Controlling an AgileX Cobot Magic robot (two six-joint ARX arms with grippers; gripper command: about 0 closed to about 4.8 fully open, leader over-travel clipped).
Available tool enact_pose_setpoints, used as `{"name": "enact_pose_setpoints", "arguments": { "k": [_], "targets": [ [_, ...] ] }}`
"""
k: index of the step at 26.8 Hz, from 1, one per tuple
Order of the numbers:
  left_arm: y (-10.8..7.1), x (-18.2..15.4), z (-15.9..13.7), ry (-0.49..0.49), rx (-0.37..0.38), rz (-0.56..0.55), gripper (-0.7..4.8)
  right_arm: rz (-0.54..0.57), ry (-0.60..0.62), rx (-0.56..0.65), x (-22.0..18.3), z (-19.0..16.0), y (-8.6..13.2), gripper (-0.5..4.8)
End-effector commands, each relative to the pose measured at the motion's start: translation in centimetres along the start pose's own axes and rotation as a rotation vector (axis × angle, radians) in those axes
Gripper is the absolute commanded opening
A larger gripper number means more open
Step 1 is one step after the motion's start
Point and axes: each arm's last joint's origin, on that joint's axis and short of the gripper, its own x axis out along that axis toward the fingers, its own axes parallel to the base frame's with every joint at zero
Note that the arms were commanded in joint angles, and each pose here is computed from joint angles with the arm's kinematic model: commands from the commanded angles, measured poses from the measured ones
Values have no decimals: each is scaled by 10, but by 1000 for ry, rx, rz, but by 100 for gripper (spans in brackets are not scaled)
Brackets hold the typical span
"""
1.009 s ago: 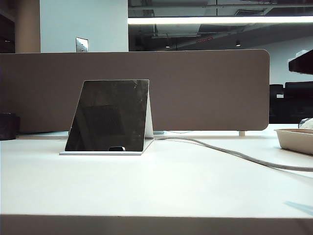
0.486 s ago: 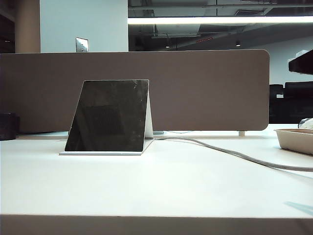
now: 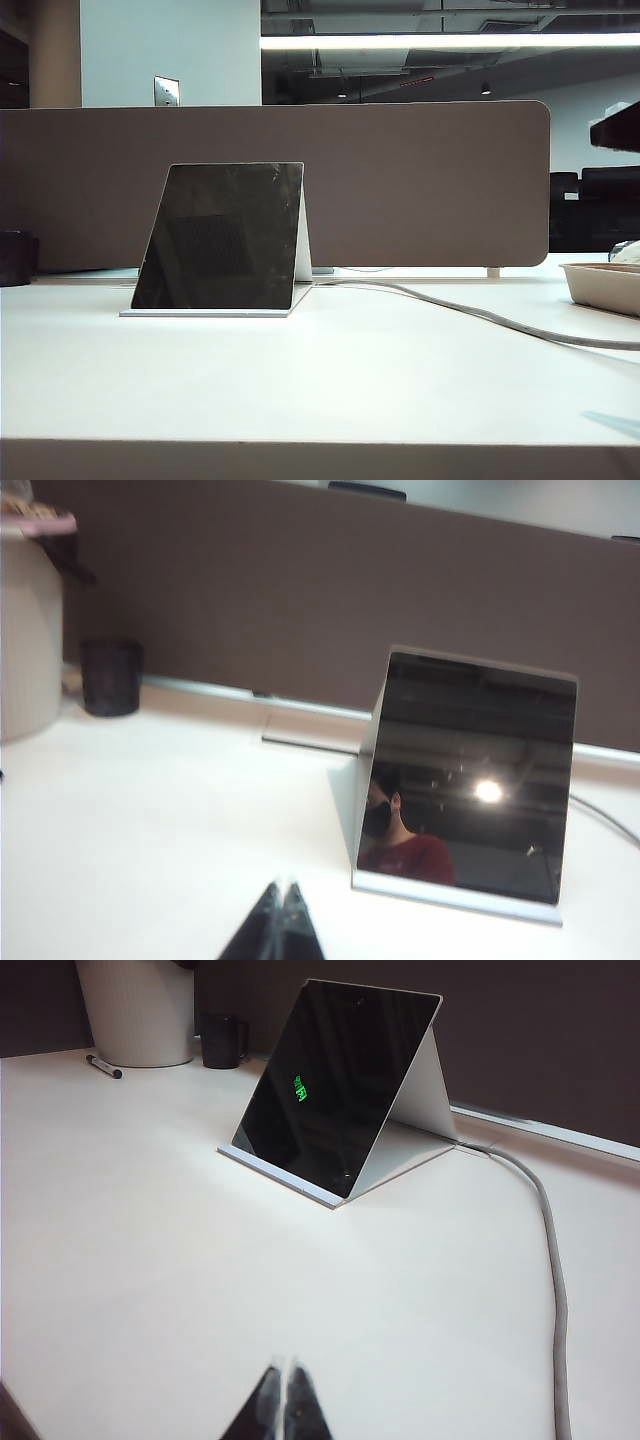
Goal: Push the base of the mirror on the table to move it forward for a short distance.
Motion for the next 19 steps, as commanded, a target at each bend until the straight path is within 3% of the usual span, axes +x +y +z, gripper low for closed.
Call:
{"name": "enact_pose_setpoints", "arguments": {
  "k": [1,9,14,19],
  "targets": [
    [2,3,-15,-30,-42,-13,-1,2,-15,0,0,2,0,22],
    [10,13,-59,19,-31,-6,-1,2,-15,0,0,2,0,22],
    [12,13,-60,18,51,56,-1,2,-15,0,0,2,0,22],
    [12,13,-59,16,52,49,-1,2,-15,0,0,2,0,22]
  ]
}}
